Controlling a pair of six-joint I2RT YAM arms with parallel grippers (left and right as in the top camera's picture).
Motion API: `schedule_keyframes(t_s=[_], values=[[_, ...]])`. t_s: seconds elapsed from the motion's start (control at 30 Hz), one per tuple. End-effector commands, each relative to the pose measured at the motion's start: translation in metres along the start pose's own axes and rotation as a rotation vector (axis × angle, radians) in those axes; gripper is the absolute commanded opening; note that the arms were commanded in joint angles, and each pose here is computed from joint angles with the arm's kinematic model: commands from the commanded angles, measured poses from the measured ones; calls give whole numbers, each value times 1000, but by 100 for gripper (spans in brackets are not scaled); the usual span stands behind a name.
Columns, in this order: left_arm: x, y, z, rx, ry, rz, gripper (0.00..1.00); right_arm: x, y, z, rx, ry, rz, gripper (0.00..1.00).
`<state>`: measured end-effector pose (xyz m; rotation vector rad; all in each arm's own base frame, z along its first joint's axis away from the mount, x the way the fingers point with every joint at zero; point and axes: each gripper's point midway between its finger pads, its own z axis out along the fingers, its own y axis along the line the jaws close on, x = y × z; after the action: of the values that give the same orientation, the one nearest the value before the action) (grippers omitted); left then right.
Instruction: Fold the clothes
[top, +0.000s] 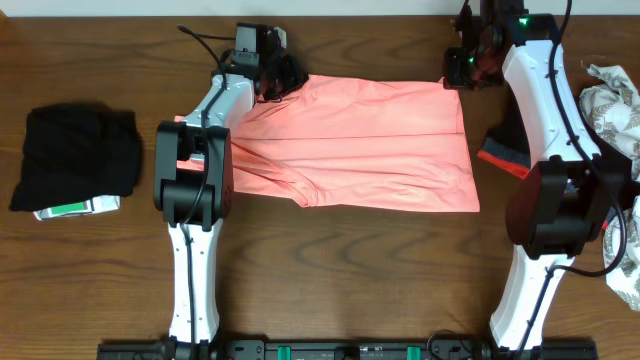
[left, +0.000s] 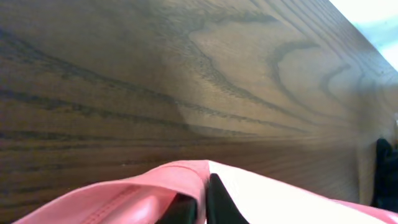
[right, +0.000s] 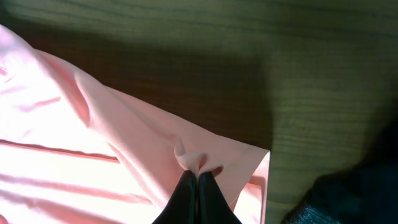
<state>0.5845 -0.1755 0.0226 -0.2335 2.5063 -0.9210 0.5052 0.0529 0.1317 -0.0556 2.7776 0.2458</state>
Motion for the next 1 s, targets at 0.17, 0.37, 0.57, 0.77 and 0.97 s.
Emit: schedule_keyframes(t_s=[0.17,0.37,0.57,0.77,0.97], values=[[8,-4,1,49,45,-8,6,-3,-1,-11,4,-21,-18,1],[9,-14,-24,28,72,69,6,-3,-1,-11,4,-21,-29,1],[13,-12,-61,-112,95,117,6,-1,-3,-11,7,-13,-31,1],[10,-14,-91,-170,91,106,6,4,-12,-12,15,9,-6,1],[13,-26,-116,-175,103,114,6,23,-25,-15,25,82,47,1]])
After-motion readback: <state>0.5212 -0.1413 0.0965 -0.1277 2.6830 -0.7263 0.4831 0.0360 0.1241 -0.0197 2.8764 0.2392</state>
